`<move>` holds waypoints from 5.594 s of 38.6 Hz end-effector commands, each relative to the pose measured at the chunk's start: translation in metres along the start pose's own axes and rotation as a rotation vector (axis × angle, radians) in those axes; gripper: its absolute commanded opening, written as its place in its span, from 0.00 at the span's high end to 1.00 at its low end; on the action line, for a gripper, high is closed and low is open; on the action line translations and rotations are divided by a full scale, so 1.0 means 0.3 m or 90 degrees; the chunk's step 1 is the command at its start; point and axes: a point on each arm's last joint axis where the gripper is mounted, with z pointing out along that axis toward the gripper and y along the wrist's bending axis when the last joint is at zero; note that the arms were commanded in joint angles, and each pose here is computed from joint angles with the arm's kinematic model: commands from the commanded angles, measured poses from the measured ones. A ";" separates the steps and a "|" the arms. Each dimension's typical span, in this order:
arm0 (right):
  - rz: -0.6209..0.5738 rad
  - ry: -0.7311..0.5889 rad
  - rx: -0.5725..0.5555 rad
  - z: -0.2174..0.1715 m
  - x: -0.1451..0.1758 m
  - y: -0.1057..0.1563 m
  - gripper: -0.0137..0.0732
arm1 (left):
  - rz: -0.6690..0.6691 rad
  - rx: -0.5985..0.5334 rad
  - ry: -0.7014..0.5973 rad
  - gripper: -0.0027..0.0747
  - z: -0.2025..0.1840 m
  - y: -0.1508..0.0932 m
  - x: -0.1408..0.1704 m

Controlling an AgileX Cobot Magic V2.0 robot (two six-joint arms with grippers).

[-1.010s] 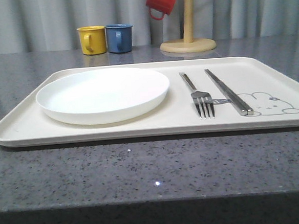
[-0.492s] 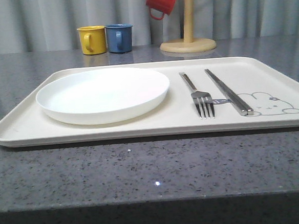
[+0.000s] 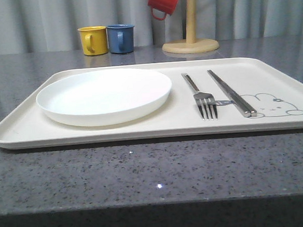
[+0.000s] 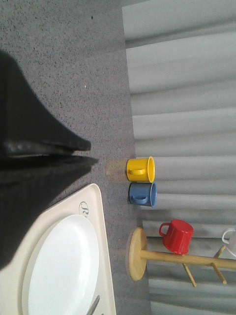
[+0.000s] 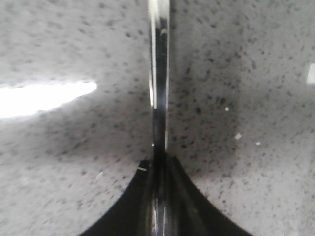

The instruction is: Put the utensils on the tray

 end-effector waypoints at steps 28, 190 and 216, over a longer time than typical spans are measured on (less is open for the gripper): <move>-0.048 -0.071 -0.114 -0.302 0.169 0.437 0.88 | -0.012 -0.004 -0.077 0.99 -0.020 0.002 -0.053; -0.110 -0.892 -0.176 -0.224 1.085 0.093 0.92 | 0.014 -0.103 0.019 0.99 0.057 0.024 0.192; -0.110 -0.892 -0.176 -0.224 1.085 0.093 0.92 | 0.014 -0.107 0.016 0.99 0.078 0.027 0.289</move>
